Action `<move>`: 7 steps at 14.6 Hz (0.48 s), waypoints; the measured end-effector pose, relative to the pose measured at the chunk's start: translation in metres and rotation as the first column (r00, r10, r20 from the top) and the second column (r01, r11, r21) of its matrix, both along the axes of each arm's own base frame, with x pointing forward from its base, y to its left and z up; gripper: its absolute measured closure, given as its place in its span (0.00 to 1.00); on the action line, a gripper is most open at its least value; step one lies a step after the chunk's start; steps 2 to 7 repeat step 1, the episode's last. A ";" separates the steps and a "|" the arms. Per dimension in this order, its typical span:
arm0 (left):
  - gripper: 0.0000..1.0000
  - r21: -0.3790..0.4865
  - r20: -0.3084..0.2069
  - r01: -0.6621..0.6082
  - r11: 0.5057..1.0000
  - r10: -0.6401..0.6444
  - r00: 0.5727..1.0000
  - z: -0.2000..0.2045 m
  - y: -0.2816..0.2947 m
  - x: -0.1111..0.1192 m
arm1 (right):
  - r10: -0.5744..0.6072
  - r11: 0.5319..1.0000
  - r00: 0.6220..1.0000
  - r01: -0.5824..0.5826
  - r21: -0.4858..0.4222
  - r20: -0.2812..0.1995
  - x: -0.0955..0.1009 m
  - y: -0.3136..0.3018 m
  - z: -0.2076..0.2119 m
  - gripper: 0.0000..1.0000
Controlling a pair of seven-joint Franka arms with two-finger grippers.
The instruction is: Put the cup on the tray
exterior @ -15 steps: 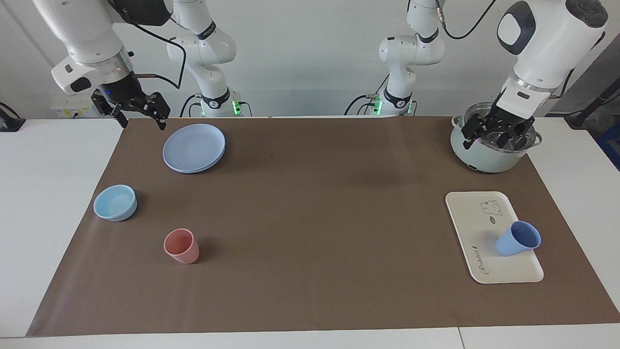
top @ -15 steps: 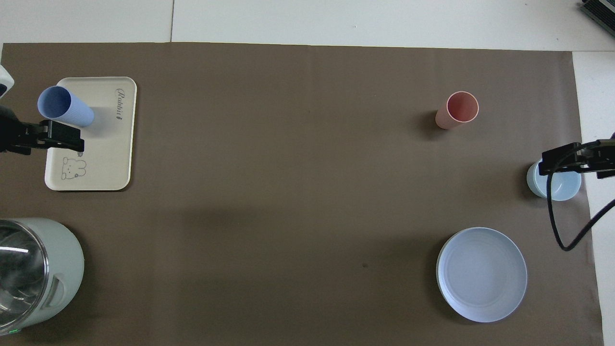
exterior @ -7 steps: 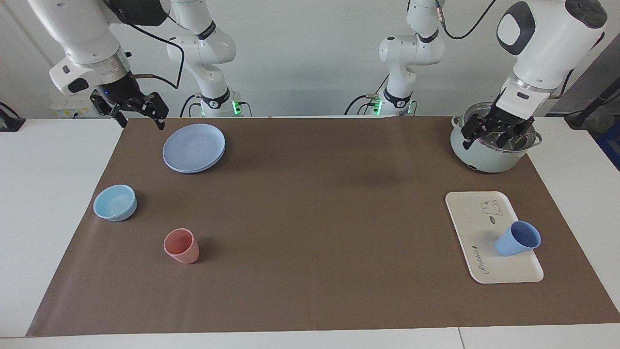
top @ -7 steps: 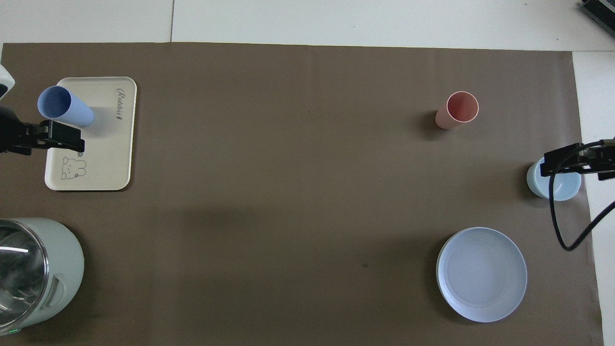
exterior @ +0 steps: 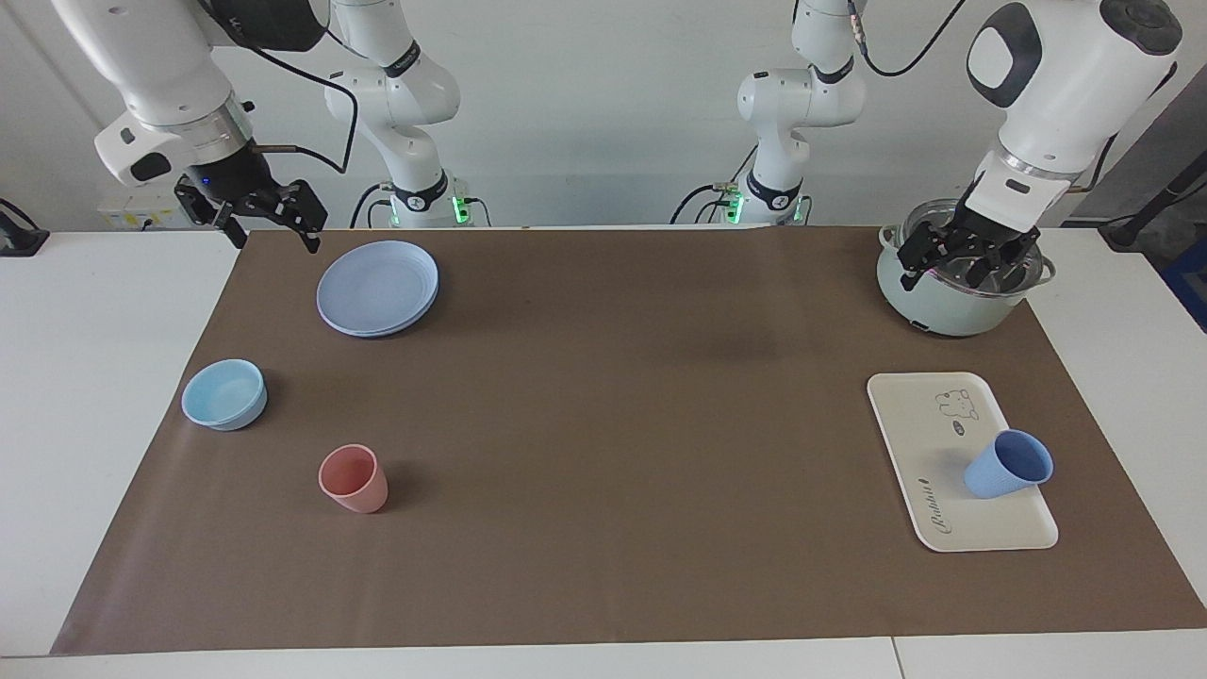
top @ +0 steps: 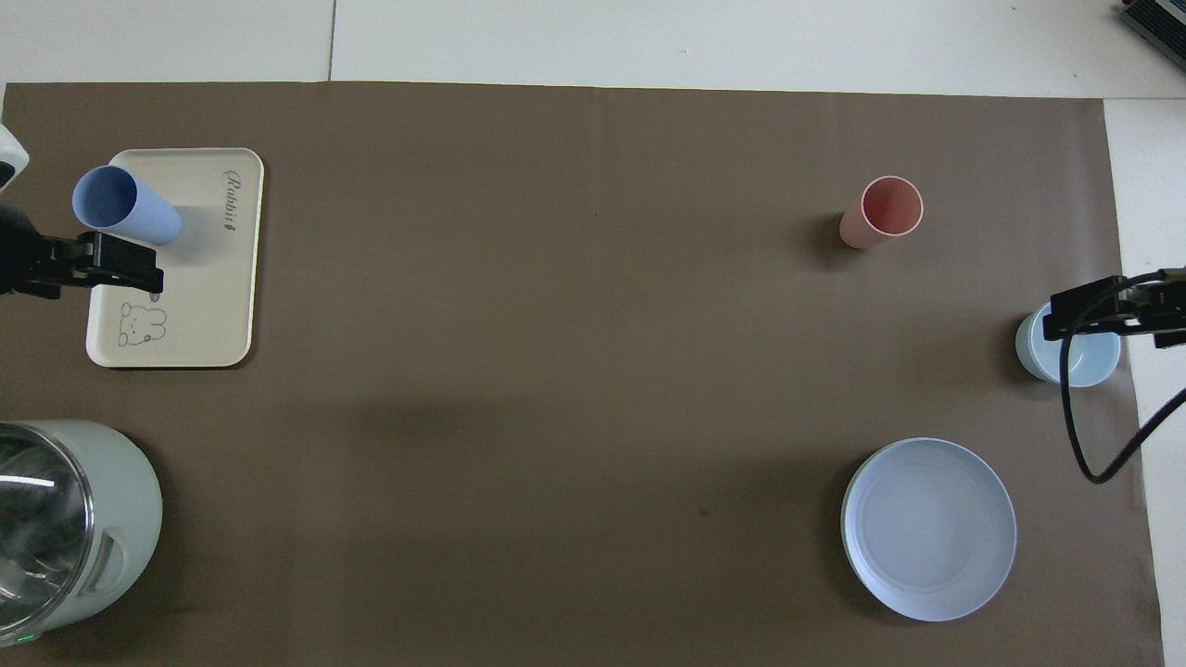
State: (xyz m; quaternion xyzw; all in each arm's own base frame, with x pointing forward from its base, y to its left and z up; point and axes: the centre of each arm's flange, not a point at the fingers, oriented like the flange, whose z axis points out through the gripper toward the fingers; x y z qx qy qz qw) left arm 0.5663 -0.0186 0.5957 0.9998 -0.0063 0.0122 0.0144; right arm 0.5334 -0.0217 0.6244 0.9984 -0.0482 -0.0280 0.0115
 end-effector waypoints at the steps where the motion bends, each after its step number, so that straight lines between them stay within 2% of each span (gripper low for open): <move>1: 0.00 0.000 0.000 0.000 1.000 0.000 1.000 0.000 0.000 0.000 | 0.000 1.000 1.000 0.000 0.000 0.000 0.000 0.000 0.000 0.00; 7: 0.00 0.000 0.000 0.000 1.000 0.000 1.000 0.000 0.000 0.000 | 0.000 1.000 1.000 0.000 0.000 0.000 0.000 0.000 0.000 0.00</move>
